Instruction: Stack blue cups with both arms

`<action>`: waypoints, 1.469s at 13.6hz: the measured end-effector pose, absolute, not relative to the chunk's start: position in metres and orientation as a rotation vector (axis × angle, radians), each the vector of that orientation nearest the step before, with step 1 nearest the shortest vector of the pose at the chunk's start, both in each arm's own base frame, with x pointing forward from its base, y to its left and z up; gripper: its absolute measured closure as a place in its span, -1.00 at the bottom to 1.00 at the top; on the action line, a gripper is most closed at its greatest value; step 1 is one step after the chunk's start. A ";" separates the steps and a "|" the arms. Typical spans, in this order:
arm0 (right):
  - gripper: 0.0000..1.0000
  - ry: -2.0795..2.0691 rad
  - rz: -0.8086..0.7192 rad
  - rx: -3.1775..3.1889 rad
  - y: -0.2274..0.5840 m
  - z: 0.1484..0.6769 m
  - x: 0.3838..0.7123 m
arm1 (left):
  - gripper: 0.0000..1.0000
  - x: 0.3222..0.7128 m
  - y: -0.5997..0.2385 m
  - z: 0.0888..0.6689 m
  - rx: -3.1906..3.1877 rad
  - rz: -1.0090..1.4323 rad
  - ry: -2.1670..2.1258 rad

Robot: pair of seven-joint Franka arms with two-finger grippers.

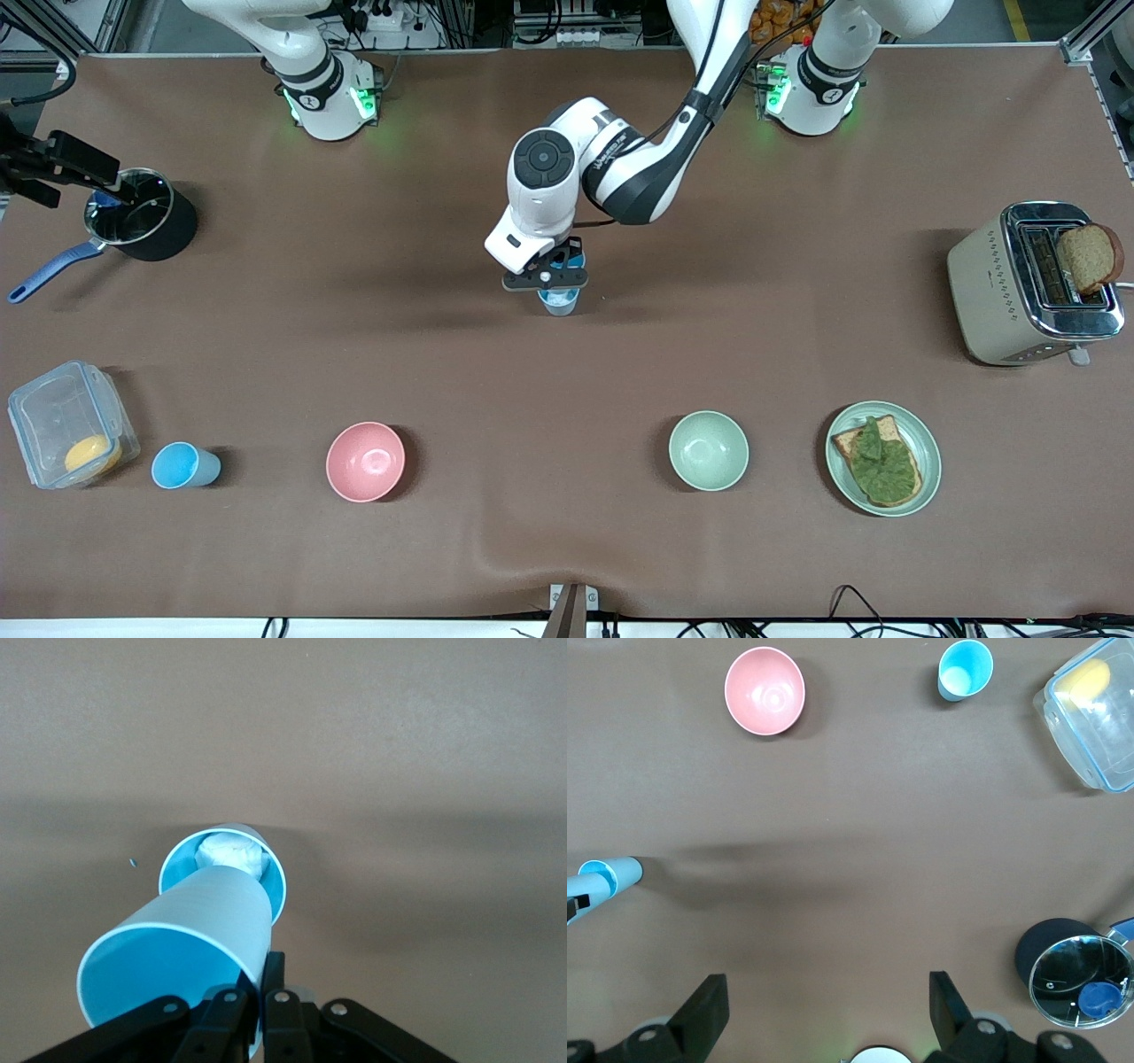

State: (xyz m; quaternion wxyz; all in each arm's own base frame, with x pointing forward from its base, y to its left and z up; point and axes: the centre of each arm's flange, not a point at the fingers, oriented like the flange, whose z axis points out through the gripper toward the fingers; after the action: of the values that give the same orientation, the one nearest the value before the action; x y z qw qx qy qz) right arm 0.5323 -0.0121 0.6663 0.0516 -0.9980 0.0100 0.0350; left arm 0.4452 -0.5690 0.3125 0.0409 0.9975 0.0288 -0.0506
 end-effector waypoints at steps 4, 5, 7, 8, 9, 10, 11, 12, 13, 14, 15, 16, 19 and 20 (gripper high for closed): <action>-1.00 0.030 0.106 -3.035 -0.012 0.667 0.532 | 0.85 0.446 -0.568 0.305 3.064 -0.160 0.091; -1.00 0.029 0.106 -3.035 -0.012 0.667 0.532 | 0.71 0.447 -0.568 0.305 3.065 -0.156 0.093; -1.00 0.028 0.106 -3.034 -0.011 0.667 0.532 | 0.26 0.454 -0.565 0.307 3.056 -0.122 0.088; -1.00 0.028 0.106 -3.034 -0.011 0.667 0.532 | 0.08 0.458 -0.563 0.308 3.049 -0.099 0.042; -1.00 0.027 0.106 -3.034 -0.011 0.667 0.532 | -0.14 0.461 -0.562 0.309 3.043 -0.080 -0.013; -1.00 0.027 0.106 -3.034 -0.011 0.667 0.532 | -0.30 0.463 -0.561 0.309 3.041 -0.069 -0.041; -1.00 0.027 0.106 -3.034 -0.011 0.667 0.532 | -0.53 0.466 -0.559 0.310 3.040 -0.059 -0.048; -1.00 0.027 0.106 -3.034 -0.011 0.667 0.532 | -0.71 0.469 -0.558 0.311 3.040 -0.050 -0.044; -1.00 0.027 0.106 -3.034 -0.011 0.667 0.532 | -0.94 0.473 -0.556 0.314 3.039 -0.039 -0.037; -1.00 0.028 0.106 -3.034 -0.011 0.667 0.532 | -1.00 0.478 -0.552 0.320 3.040 -0.027 -0.026; -1.00 0.028 0.107 -3.034 -0.011 0.667 0.532 | -1.00 0.485 -0.545 0.329 3.045 -0.025 -0.009; -1.00 0.028 0.109 -3.034 -0.011 0.667 0.532 | -1.00 0.494 -0.534 0.341 3.049 -0.029 0.014; -1.00 0.033 0.111 -3.037 -0.013 0.667 0.532 | -1.00 0.531 -0.472 0.389 3.074 -0.026 0.014; -1.00 0.035 0.112 -3.045 -0.014 0.666 0.532 | -1.00 0.543 -0.443 0.406 3.088 -0.024 0.020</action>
State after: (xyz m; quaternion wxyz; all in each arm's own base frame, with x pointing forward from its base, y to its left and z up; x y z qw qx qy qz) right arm 0.5317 -0.0142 0.6664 0.0469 -0.9982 0.0115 0.0367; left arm 0.5428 -0.4426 0.4063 0.0268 0.9996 0.0065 -0.0077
